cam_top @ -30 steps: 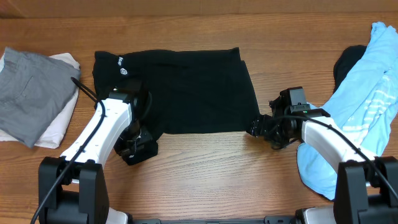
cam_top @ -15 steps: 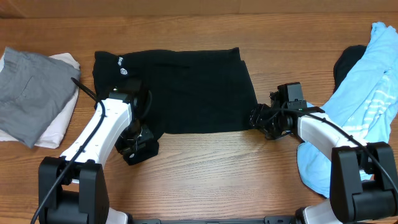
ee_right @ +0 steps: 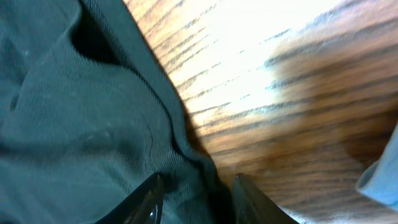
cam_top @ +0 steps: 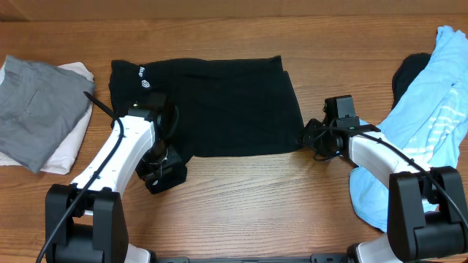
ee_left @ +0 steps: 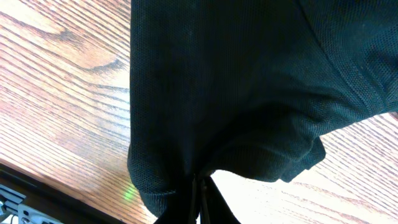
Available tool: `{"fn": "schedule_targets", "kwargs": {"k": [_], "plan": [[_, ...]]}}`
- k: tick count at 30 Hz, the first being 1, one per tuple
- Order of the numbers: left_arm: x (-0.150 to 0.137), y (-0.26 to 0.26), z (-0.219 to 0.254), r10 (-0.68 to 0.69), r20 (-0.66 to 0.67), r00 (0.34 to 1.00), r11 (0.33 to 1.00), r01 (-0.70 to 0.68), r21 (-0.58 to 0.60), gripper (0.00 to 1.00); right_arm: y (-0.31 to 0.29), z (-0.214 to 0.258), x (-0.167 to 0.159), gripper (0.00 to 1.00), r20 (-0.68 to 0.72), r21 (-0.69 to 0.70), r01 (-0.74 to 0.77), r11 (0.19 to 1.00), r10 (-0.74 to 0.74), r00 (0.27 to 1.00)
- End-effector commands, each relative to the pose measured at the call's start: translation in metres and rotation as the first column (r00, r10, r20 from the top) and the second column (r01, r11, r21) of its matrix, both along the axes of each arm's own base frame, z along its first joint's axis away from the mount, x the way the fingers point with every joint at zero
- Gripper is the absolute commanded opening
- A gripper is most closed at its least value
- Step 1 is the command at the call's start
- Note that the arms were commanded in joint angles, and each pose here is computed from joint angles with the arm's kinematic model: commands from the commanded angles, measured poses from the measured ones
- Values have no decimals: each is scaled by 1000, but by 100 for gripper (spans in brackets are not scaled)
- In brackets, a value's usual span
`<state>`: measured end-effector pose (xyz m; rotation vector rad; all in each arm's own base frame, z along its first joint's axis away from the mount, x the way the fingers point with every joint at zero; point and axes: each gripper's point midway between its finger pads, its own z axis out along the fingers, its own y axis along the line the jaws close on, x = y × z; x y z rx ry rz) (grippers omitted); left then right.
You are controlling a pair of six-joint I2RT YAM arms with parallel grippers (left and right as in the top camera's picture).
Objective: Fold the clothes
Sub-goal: 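Grasp the lower-right hem of the black shirt with the right gripper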
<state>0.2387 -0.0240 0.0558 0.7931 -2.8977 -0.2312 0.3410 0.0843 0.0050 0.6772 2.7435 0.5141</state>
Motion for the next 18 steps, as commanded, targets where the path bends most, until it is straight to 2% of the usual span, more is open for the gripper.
{"fn": "schedule_targets", "kwargs": {"k": [1,3,5,8,9,10,12,14,18], "plan": [[-1,0,1,12,5,1000,1000,-12,-7,5,-16,-19,-8,32,-43,-77,28,997,-31,999],[0,0,1,12,6,1000,1000,-12,-7,5,-17,-21,-12,16,-60,-87,28,996,-33,998],[-1,0,1,12,5,1000,1000,-12,-7,5,-19,-23,-17,7,-79,-97,28,995,-36,996],[0,0,1,11,6,1000,1000,-11,-7,6,-20,-25,-26,4,-114,-103,17,994,-28,993],[-1,0,1,12,5,1000,1000,-12,-7,5,-20,-26,-28,14,-123,-108,5,994,-19,992],[0,0,1,11,6,1000,1000,-11,-7,5,-21,-26,-29,35,-124,-111,-8,994,-6,992],[0,0,1,11,7,1000,1000,-11,-7,6,-21,-25,-27,58,-116,-115,-20,993,6,993],[0,0,1,11,9,1000,1000,-11,-8,6,-21,-20,-22,64,-111,-110,-29,994,17,994],[0,0,1,12,9,1000,1000,-11,-8,6,-17,8,-9,66,-127,-95,-33,995,21,992]]}}
